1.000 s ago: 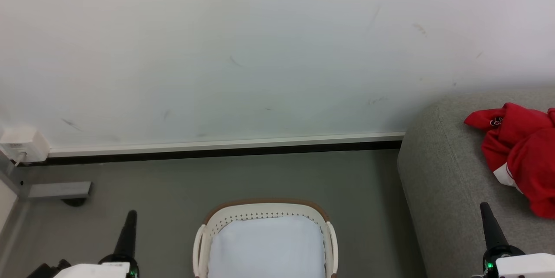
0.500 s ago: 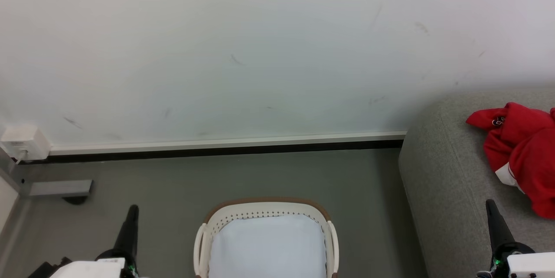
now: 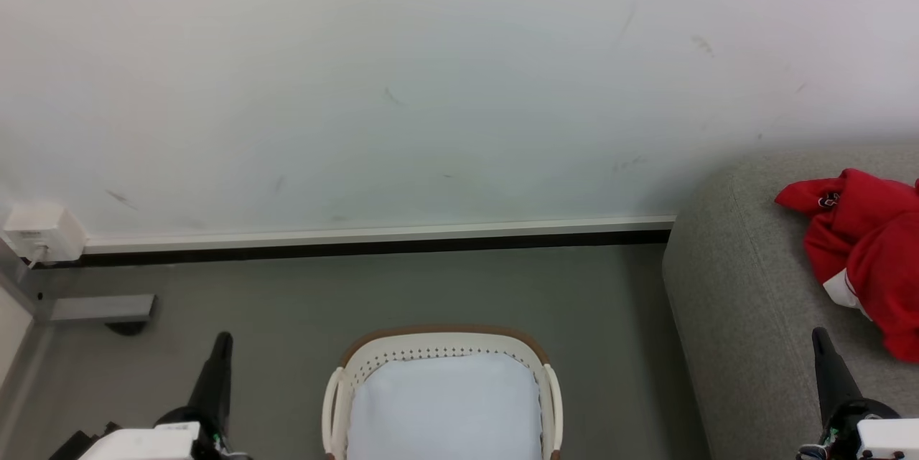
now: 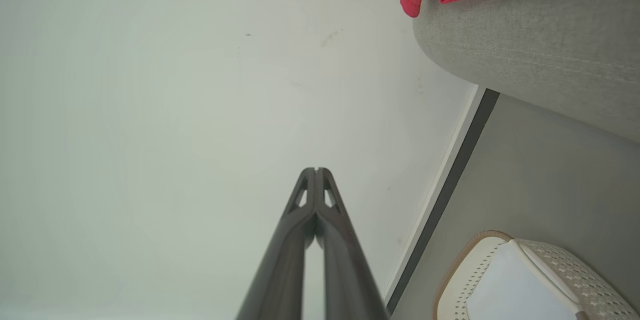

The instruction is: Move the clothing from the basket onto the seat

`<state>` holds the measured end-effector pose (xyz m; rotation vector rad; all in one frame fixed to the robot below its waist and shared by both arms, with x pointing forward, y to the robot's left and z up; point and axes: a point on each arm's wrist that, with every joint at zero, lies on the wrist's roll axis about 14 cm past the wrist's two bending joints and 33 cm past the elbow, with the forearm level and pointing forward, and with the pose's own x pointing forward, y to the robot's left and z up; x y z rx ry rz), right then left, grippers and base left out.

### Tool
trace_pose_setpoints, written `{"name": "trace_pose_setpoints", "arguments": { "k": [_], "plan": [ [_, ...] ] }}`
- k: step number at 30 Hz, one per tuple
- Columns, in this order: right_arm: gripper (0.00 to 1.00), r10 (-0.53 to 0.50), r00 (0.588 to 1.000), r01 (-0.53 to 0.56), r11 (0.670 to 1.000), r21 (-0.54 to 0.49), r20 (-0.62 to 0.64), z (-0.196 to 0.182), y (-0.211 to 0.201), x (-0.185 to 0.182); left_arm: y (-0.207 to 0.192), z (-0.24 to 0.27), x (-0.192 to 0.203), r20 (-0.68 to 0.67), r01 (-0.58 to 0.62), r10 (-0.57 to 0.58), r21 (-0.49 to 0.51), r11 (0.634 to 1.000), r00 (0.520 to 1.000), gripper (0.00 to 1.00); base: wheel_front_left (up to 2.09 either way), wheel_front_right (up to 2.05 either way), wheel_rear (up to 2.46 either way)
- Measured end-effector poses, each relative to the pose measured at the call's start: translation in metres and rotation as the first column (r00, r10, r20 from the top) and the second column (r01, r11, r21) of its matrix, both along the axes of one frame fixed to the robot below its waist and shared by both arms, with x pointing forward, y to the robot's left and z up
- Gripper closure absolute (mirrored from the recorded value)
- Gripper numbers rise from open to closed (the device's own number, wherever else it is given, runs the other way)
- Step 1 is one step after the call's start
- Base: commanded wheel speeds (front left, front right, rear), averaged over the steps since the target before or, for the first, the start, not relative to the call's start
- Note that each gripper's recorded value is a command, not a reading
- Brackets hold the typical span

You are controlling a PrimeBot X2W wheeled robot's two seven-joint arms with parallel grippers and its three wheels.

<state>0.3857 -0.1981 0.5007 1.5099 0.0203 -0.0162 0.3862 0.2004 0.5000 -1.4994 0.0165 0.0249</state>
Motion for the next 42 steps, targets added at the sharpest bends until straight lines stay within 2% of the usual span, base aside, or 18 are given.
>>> {"name": "trace_pose_setpoints", "arguments": {
  "k": [11, 42],
  "plan": [
    [1.00, -0.002, 1.000, 0.001, 0.998, 0.061, 0.011, 0.0025, -0.0020, 0.0012, -0.0007, 0.0041, 0.0015, 0.017, 0.006, -0.005, -0.068, 0.998, 1.000, 1.00, 0.00, 0.00, 0.00],
    [1.00, -0.004, 1.000, 0.003, 0.998, 0.064, 0.013, 0.0031, -0.0022, 0.0014, -0.0008, 0.0045, 0.0017, 0.018, 0.007, -0.005, -0.069, 0.998, 1.000, 1.00, 0.00, 0.00, 0.00]
  ]
}}
